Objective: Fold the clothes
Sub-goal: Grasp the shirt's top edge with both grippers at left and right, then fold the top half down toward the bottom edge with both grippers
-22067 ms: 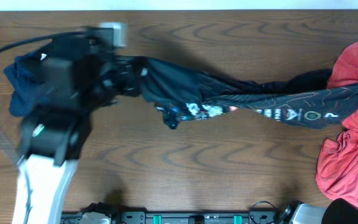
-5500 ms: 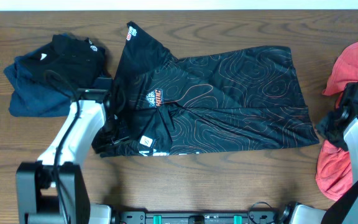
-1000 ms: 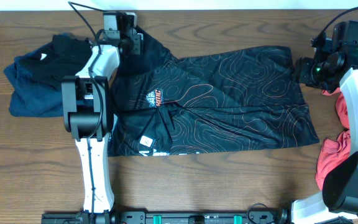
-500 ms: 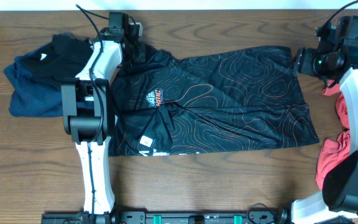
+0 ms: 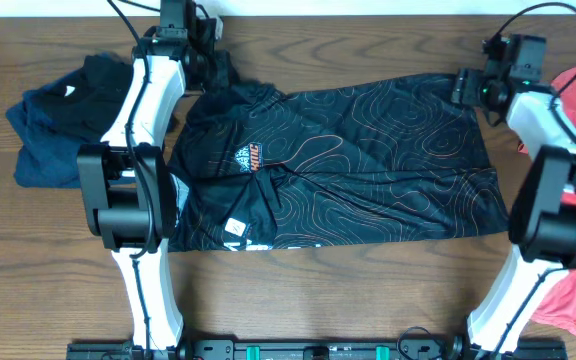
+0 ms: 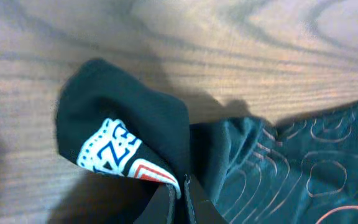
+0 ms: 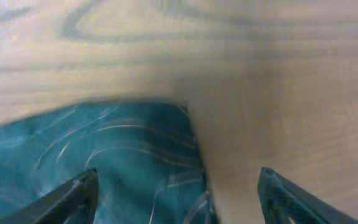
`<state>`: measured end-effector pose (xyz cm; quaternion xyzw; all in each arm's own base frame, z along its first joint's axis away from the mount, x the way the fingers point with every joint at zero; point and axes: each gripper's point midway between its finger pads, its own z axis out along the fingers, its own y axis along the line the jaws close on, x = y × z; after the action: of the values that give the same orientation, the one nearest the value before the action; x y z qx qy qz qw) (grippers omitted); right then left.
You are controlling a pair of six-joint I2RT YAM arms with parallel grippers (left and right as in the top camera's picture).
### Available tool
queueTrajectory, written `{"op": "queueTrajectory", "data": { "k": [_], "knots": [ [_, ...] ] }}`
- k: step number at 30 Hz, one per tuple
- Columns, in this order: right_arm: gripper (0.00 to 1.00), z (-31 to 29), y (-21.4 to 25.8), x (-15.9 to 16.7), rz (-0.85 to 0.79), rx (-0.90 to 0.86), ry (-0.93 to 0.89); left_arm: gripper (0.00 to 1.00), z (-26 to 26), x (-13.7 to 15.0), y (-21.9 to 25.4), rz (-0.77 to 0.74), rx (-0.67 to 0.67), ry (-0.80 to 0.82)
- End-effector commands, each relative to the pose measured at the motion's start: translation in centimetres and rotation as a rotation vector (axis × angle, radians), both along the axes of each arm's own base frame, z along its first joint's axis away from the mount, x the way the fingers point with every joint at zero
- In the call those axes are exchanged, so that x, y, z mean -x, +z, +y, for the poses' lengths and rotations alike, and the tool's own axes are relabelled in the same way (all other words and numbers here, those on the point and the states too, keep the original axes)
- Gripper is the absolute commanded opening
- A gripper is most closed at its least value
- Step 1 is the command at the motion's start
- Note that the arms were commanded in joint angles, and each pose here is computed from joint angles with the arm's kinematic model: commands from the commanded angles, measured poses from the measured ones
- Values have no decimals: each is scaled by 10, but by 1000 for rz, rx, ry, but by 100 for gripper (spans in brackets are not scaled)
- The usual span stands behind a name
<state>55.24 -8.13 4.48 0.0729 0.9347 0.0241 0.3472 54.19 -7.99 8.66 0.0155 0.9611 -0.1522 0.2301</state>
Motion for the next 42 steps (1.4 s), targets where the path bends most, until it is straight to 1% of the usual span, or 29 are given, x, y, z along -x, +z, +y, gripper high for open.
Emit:
{"op": "queueTrajectory", "data": {
  "k": [1,4,9,13,15,17,18,19,20,21,23,24,28,32,36,42],
  "knots": [
    [82,12,-11,-15,-37,-3,53,6,-1,5,-4,31,10,9],
    [83,17,-24,-23,-62,-5,66,6,-1,8,-6,46,9,9],
    [84,23,-45,-28,-63,-8,74,6,-2,9,-6,49,9,9],
    [84,28,-57,-32,-68,-20,69,6,-2,12,-8,66,8,10],
    [82,31,-61,-31,-62,-28,65,6,-1,14,-8,72,8,11],
    [68,30,-62,-31,-59,-24,58,6,-1,14,-9,74,8,12],
    [57,26,-62,-31,-57,-20,28,6,-1,14,-9,74,8,11],
    [39,22,-63,-31,-55,-16,2,6,-1,14,-9,74,8,12],
    [26,19,-63,-31,-54,-16,-22,6,-1,14,-9,75,8,12],
    [15,17,-63,-30,-53,-20,-36,6,-1,15,-9,77,8,11],
    [3,15,-64,-29,-45,-25,-43,6,-1,16,-9,81,8,12],
    [1,14,-65,-28,-42,-30,-50,6,-1,16,-10,85,7,12],
    [1,11,-66,-24,-19,-32,-67,6,0,20,-11,101,6,13],
    [1,-1,-57,-19,9,11,-110,6,0,25,-9,116,6,13],
    [1,-13,-35,-13,15,35,-143,5,0,32,4,119,6,13],
    [1,-20,4,5,42,41,-163,6,-2,58,37,151,25,3]
  ]
}}
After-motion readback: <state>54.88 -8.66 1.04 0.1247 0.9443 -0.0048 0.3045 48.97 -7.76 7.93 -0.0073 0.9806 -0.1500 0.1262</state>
